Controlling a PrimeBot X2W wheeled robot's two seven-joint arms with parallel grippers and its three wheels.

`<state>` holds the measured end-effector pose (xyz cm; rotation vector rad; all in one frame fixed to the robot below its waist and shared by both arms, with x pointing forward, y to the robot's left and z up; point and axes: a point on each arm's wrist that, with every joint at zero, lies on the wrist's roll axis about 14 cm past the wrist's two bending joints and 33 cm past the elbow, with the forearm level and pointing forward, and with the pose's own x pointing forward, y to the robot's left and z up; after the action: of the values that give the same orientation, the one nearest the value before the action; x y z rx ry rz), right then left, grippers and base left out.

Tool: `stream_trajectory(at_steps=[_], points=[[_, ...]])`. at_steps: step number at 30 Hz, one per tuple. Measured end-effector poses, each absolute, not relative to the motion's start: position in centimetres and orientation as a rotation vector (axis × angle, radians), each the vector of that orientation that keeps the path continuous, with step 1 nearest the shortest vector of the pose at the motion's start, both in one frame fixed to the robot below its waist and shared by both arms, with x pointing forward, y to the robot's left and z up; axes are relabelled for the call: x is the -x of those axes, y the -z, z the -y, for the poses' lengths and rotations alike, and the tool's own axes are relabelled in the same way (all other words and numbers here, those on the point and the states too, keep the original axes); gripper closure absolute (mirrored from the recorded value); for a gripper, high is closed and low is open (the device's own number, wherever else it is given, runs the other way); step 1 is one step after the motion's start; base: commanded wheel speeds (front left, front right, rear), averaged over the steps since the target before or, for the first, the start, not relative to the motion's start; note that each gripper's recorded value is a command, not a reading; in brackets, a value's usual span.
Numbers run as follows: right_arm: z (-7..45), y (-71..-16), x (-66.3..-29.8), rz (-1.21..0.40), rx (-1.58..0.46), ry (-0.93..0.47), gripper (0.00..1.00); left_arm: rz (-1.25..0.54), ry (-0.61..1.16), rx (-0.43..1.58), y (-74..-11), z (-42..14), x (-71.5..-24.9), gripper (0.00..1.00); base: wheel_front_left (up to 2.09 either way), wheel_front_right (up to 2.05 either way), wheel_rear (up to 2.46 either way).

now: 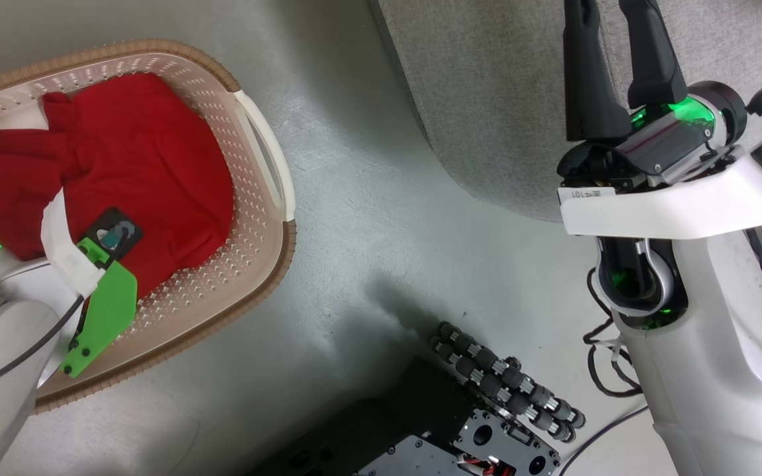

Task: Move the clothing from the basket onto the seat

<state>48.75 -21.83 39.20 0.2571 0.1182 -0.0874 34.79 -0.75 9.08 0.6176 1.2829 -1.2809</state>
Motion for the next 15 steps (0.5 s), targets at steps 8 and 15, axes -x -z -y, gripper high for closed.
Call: stream_trajectory(at_steps=[8, 15], points=[[21.7, -38.7, -48.5, -0.132, -0.262, 0.09, 0.0, -1.264, 1.28, -0.582, -9.1, 1.8, -35.1, 0.31, 0.0, 0.0, 0.0], [21.7, -38.5, -48.5, -0.137, -0.262, 0.088, 0.0, -1.27, 1.29, -0.554, -9.1, 2.5, -34.5, 0.3, 0.0, 0.0, 0.0]])
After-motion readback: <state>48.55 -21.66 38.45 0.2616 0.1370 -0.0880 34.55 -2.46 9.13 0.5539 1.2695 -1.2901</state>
